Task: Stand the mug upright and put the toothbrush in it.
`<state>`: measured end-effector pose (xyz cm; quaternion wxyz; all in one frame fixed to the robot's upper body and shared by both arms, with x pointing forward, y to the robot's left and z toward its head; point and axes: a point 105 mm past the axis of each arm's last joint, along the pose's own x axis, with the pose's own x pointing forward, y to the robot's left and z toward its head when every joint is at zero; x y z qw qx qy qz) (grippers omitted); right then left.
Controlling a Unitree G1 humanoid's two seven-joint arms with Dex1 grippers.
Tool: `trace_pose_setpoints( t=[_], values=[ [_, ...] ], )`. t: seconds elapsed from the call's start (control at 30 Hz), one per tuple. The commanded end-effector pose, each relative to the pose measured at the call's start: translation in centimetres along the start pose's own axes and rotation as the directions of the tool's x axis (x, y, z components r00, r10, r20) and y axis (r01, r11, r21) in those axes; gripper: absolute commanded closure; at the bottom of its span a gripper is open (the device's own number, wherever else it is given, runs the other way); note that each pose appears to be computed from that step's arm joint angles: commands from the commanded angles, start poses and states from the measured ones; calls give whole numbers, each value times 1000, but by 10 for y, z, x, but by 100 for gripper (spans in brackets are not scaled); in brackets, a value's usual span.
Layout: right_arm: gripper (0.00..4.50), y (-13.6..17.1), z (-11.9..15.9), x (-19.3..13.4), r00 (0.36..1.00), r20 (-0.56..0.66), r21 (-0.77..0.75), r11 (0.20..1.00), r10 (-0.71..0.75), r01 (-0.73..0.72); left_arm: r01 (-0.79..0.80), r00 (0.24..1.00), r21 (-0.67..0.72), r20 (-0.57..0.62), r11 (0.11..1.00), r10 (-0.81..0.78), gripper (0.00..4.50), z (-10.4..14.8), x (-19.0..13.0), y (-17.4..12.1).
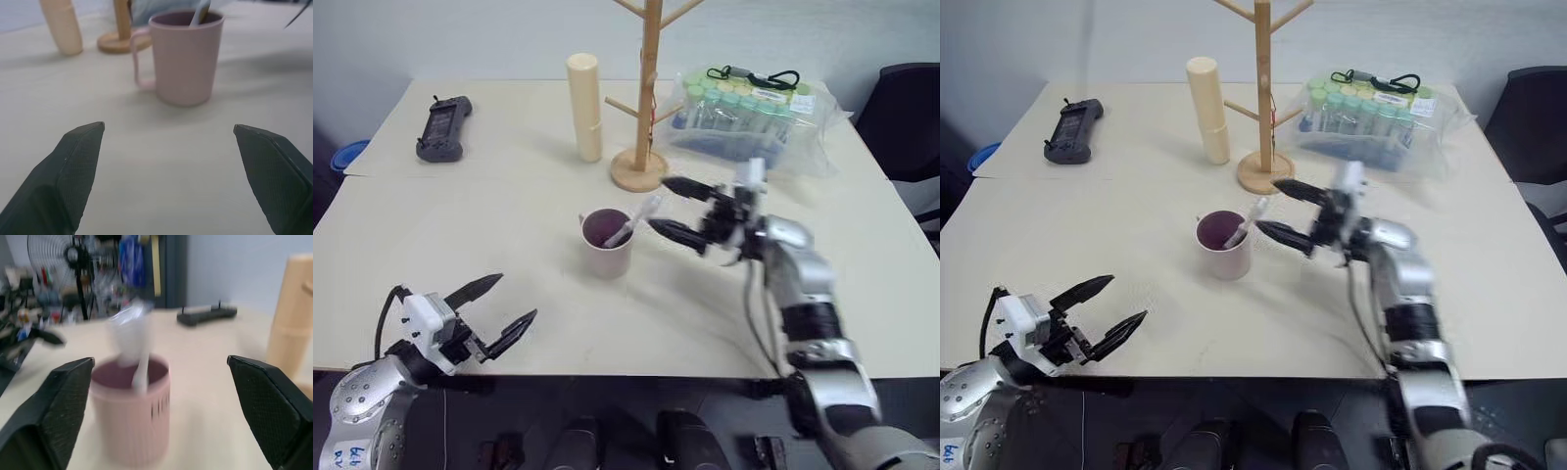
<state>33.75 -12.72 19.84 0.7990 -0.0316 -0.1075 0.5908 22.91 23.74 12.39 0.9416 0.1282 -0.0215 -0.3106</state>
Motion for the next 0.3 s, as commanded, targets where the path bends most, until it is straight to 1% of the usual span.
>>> trace_pose_setpoints(
  t=[0.03, 0.1, 0.17, 0.2, 0.23, 0.3],
  values=[
    [2, 9, 5, -34, 998, -58, -110, 994, 21, -27, -27, 998, 75, -47, 997, 30, 0, -1, -11, 6],
    [2, 12, -9, -59, 987, -160, -179, 983, 1, -30, -23, 996, 95, -80, 995, 31, 0, -5, -16, 6],
    [2, 17, -28, -88, 969, -247, -187, 982, -10, -38, -24, 995, 111, -97, 994, 35, 0, -9, -19, 6],
    [2, 21, -35, -97, 959, -284, -192, 980, -5, -52, -26, 994, 112, -100, 993, 37, 0, -10, -20, 6],
    [2, 23, -40, -103, 952, -307, -198, 978, 1, -65, -27, 994, 113, -102, 993, 39, 0, -10, -21, 6],
    [2, 23, -47, -110, 953, -299, -197, 980, -39, -21, -16, 994, 110, -107, 994, 28, 0, -10, -21, 4]
  ],
)
